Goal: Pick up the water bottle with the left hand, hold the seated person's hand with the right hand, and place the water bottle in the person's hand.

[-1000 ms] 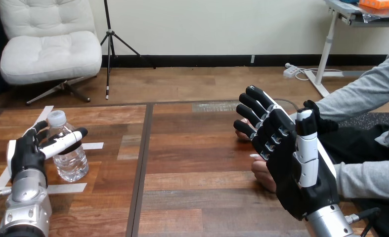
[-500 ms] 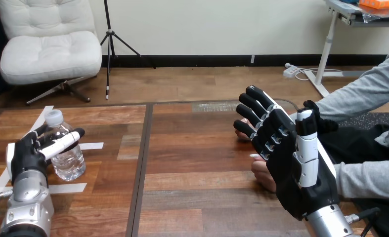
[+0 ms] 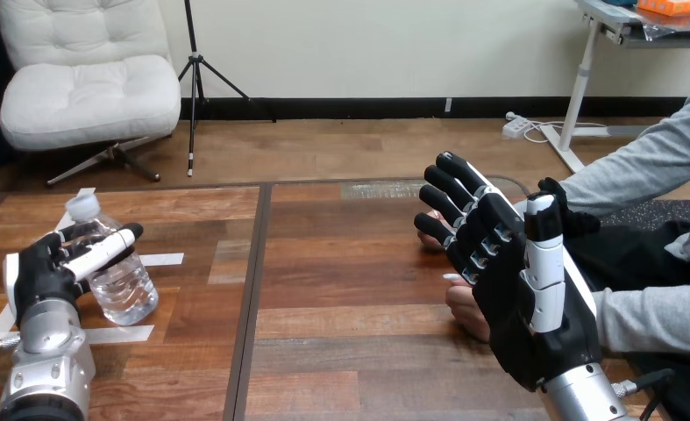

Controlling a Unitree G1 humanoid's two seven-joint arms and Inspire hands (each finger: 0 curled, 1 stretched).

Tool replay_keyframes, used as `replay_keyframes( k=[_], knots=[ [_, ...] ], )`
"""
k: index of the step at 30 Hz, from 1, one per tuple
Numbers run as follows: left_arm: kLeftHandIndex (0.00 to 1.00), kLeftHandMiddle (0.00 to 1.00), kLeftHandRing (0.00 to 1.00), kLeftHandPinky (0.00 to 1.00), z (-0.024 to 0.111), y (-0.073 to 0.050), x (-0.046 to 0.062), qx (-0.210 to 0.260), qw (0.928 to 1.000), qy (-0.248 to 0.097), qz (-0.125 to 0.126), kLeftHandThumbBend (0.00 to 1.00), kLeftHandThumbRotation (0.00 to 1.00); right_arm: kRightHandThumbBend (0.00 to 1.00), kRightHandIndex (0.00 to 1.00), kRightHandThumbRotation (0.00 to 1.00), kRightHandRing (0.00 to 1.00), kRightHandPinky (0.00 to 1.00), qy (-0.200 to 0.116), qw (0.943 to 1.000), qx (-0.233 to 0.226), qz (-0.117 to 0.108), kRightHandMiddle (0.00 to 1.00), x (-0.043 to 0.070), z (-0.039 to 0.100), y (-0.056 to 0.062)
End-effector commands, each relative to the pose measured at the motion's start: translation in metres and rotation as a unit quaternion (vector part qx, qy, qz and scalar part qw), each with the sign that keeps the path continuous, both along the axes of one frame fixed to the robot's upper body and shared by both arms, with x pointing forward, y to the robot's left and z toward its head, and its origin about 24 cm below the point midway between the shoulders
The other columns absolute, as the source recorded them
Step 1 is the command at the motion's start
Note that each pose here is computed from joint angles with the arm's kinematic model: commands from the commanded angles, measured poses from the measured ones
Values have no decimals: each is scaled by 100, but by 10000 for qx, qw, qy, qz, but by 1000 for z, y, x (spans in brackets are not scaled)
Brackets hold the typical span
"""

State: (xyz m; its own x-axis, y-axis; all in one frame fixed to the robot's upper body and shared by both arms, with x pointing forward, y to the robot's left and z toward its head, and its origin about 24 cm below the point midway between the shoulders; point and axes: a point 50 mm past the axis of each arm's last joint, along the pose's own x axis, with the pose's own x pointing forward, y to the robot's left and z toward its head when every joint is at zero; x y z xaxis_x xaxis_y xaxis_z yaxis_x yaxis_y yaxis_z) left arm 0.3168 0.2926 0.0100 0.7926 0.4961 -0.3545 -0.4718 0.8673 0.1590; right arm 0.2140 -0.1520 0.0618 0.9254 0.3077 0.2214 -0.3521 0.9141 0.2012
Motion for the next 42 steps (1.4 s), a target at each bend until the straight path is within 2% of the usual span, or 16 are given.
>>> replay_keyframes(
  k=[1,19,23,32,42],
  knots=[
    [58,54,49,46,30,-7,21,58,9987,-495,-128,72,0,77,91,100,95,91,-496,9987,65,-12,93,5,20,1],
    [55,53,49,45,32,-7,21,492,9974,-419,-305,75,0,77,91,100,94,91,-512,9987,61,-1,93,5,20,1],
    [54,52,47,43,31,-7,20,709,9963,-384,-298,74,0,77,91,100,94,91,-517,9986,62,0,93,6,20,1],
    [50,49,44,38,32,-8,19,880,9947,-439,-299,69,0,77,91,100,95,91,-530,9986,33,-3,93,6,21,0],
    [50,48,42,37,32,-7,18,1217,9911,-464,-265,69,0,78,91,100,95,91,-518,9987,31,-12,93,6,21,1]
  ],
)
